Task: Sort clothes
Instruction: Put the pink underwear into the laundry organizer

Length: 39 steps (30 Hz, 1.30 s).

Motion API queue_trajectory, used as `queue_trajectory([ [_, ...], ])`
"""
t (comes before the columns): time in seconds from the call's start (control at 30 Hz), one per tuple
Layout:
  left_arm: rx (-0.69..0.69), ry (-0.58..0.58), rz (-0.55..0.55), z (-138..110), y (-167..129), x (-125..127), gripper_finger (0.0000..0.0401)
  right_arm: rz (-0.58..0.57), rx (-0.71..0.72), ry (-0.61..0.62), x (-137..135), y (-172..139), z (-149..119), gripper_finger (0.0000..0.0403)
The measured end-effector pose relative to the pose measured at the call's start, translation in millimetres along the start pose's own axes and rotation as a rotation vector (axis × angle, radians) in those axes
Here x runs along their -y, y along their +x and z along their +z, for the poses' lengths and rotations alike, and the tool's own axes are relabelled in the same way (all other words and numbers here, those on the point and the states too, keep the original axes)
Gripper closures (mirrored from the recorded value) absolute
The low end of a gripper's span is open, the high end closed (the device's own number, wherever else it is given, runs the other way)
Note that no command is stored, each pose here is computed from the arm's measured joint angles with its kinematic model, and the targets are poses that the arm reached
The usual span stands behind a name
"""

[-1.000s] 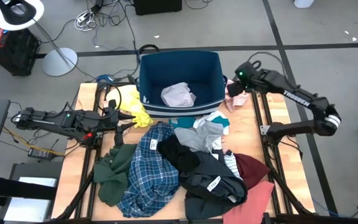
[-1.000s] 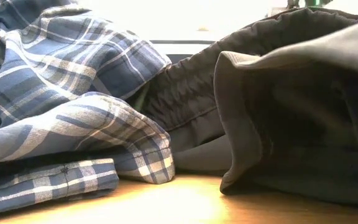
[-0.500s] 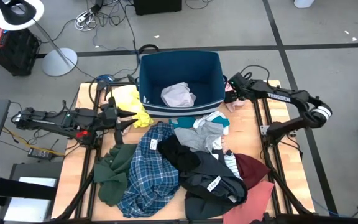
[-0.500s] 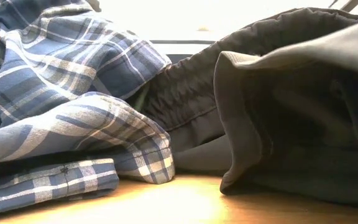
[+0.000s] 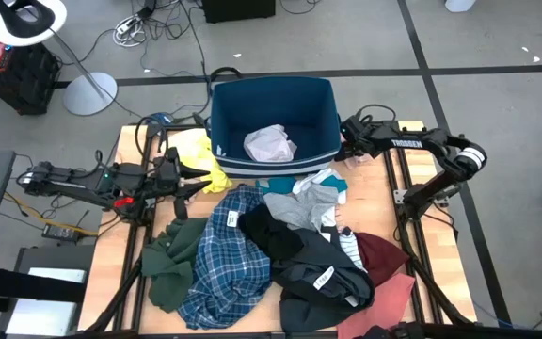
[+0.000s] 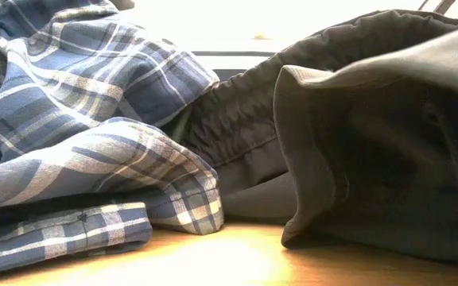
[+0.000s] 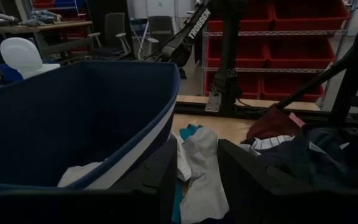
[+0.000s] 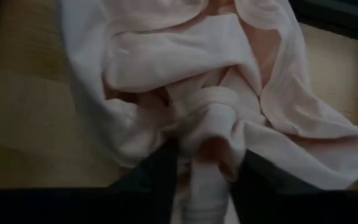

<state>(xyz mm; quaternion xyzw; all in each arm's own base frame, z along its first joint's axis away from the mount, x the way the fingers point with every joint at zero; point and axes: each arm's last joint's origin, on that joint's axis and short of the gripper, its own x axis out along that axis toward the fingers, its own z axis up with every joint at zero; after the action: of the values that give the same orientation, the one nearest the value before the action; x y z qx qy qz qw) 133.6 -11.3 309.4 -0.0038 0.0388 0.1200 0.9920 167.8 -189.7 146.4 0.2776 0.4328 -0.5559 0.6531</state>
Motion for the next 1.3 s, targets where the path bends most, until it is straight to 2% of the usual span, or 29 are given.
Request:
queue_trajectory([
  [0.1,0.003,0.046,0.000,0,0,0,0.0280,0.011,0.012,-0.029,2,-6,1,0.0362],
  [0.17,0.002,0.084,0.005,0,0,0,0.0280,0.018,0.023,-0.039,5,-14,1,0.0391],
  [0.33,-0.007,0.124,0.048,-1,0,-2,0.0280,0.041,0.103,-0.012,18,-53,6,0.0397],
  [0.53,-0.017,0.135,0.098,-1,0,-3,0.0280,0.059,0.289,0.034,40,-128,11,0.0399],
  [0.77,-0.024,0.128,0.098,-2,0,-3,0.0280,0.182,0.537,0.087,63,-219,17,0.0401],
  [0.9,-0.089,0.094,0.096,0,-4,-4,0.0280,0.220,0.657,0.088,72,-264,22,0.0401],
  [1.13,-0.213,0.073,0.105,18,-18,-10,0.0280,0.315,0.785,0.032,71,-315,40,0.0402],
  [1.3,-0.250,0.085,0.141,34,-29,-15,0.0280,0.392,0.859,-0.050,55,-341,60,0.0402],
])
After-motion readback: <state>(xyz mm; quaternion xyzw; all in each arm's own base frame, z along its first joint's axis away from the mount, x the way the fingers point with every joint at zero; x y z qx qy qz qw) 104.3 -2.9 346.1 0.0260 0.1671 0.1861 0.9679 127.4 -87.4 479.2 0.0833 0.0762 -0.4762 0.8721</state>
